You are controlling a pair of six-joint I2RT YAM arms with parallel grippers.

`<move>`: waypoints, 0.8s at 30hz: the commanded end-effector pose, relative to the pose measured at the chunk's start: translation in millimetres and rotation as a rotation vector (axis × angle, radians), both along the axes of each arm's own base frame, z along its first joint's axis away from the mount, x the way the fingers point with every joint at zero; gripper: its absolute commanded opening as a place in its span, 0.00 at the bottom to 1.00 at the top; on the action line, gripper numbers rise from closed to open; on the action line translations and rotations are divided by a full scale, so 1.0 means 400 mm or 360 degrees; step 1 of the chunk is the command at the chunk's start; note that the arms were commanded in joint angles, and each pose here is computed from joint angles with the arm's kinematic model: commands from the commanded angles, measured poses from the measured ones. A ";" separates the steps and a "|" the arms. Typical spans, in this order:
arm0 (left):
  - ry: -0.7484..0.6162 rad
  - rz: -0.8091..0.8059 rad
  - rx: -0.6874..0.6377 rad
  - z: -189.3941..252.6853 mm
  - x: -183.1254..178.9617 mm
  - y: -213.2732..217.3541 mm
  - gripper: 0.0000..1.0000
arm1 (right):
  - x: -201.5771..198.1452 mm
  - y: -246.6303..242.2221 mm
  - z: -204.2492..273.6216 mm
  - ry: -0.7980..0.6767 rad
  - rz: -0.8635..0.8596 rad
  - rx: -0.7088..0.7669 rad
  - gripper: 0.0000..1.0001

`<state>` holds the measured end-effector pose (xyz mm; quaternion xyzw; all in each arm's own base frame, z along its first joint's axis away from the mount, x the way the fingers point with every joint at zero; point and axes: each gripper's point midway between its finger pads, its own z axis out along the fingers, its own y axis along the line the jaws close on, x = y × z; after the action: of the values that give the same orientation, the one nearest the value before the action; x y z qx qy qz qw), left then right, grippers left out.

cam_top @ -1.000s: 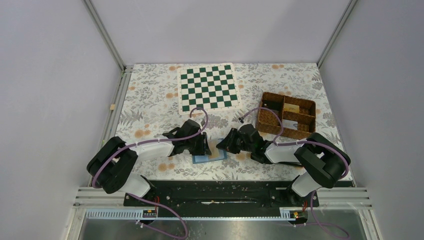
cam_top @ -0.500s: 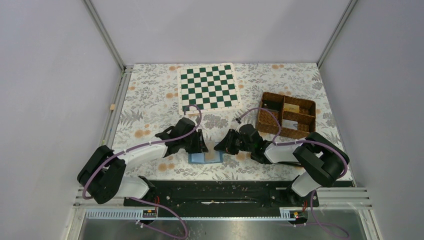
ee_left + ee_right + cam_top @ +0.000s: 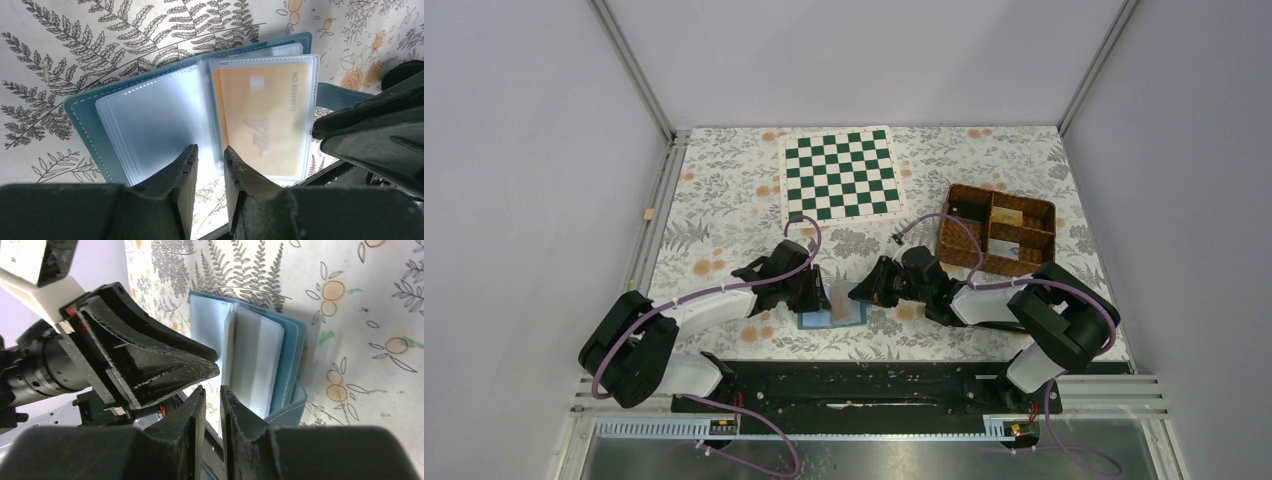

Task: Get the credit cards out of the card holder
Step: Remove the credit card from the card holder.

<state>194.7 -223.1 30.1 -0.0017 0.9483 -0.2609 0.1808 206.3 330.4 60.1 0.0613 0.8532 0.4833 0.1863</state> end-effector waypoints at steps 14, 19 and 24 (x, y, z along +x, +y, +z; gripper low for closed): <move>-0.0014 0.0041 -0.0018 -0.008 0.017 0.011 0.26 | 0.001 0.055 0.032 -0.0031 0.0119 -0.0044 0.32; -0.0017 0.0044 -0.0023 -0.002 0.018 0.012 0.26 | 0.024 -0.022 0.006 -0.0106 0.0025 -0.0395 0.41; -0.0004 0.0020 -0.0061 -0.003 0.015 0.000 0.26 | 0.022 -0.039 -0.004 -0.0097 0.0014 -0.0455 0.42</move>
<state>198.8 -218.7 29.0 -0.0127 0.9481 -0.2616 0.1805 210.6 321.3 55.5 0.0276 0.8987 0.3901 0.1986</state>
